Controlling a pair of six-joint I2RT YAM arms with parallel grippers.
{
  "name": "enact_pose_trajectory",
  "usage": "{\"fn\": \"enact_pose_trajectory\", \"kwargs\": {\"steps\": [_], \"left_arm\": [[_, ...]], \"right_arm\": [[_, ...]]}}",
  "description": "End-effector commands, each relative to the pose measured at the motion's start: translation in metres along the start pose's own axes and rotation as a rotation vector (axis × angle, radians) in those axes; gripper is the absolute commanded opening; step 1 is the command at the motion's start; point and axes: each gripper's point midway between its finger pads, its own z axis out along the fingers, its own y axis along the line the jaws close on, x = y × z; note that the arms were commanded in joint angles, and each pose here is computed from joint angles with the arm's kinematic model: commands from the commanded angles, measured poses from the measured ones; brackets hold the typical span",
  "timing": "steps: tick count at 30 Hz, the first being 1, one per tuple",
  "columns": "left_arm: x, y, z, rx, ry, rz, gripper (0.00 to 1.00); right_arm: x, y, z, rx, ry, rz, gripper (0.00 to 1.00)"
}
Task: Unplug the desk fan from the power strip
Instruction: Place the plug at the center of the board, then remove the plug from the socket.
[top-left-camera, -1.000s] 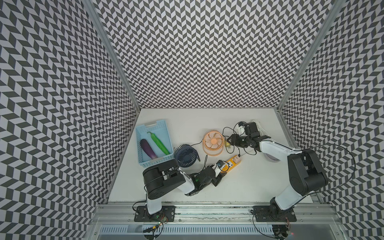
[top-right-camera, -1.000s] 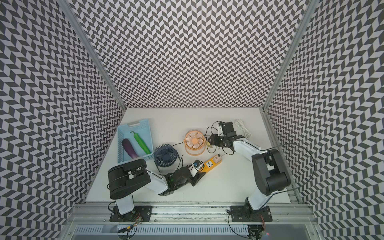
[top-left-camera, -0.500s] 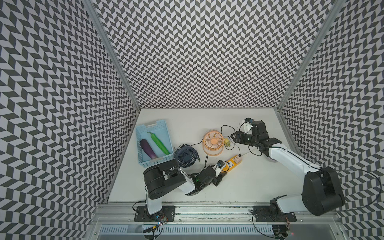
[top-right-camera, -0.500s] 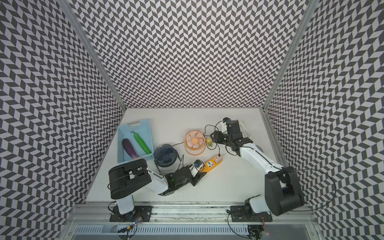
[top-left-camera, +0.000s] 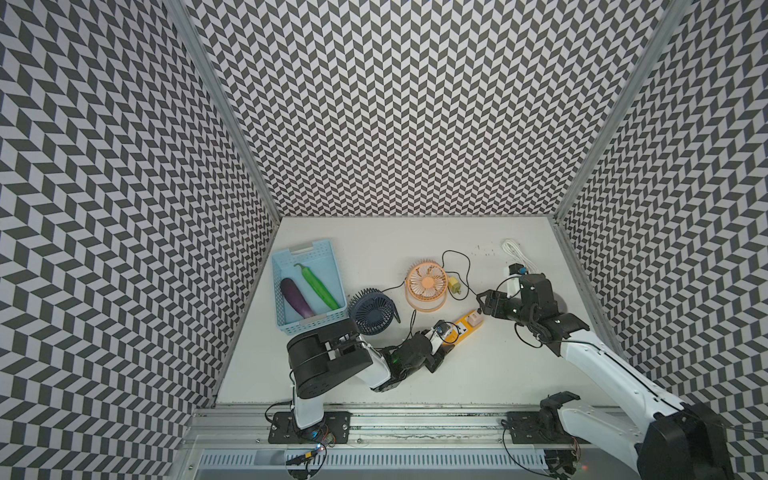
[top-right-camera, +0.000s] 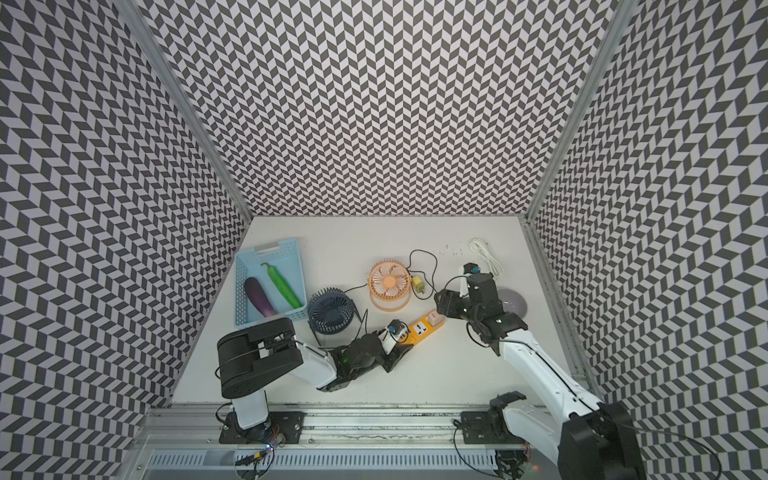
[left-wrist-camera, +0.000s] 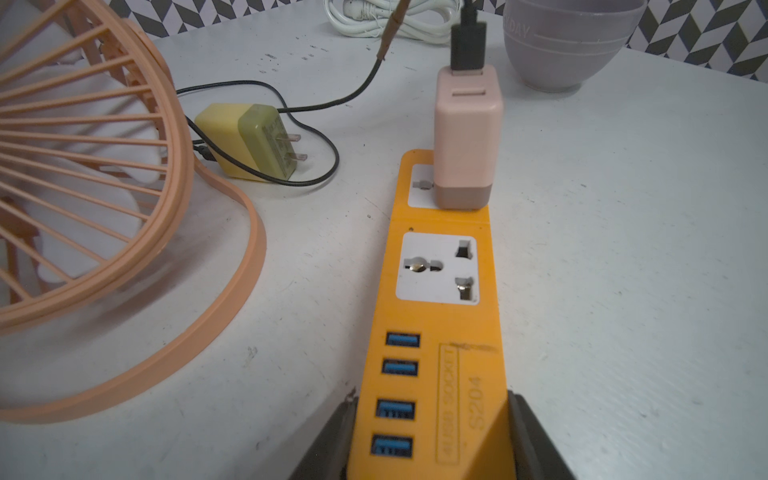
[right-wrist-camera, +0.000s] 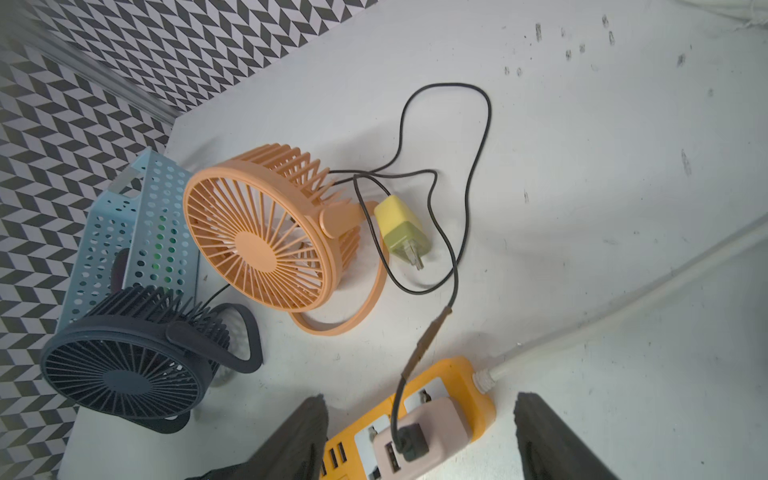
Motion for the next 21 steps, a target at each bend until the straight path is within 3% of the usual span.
{"fn": "enact_pose_trajectory", "kwargs": {"steps": [1,21], "left_arm": [[0.041,-0.003,0.0,0.011,0.141,0.035,0.32],[0.042,-0.003,-0.001,0.013,0.148,0.047,0.32]], "right_arm": [[0.001,0.008,0.0,-0.02,-0.029,-0.028,0.74],[0.036,0.022,0.034,0.088,0.043,-0.215,0.66]]}}
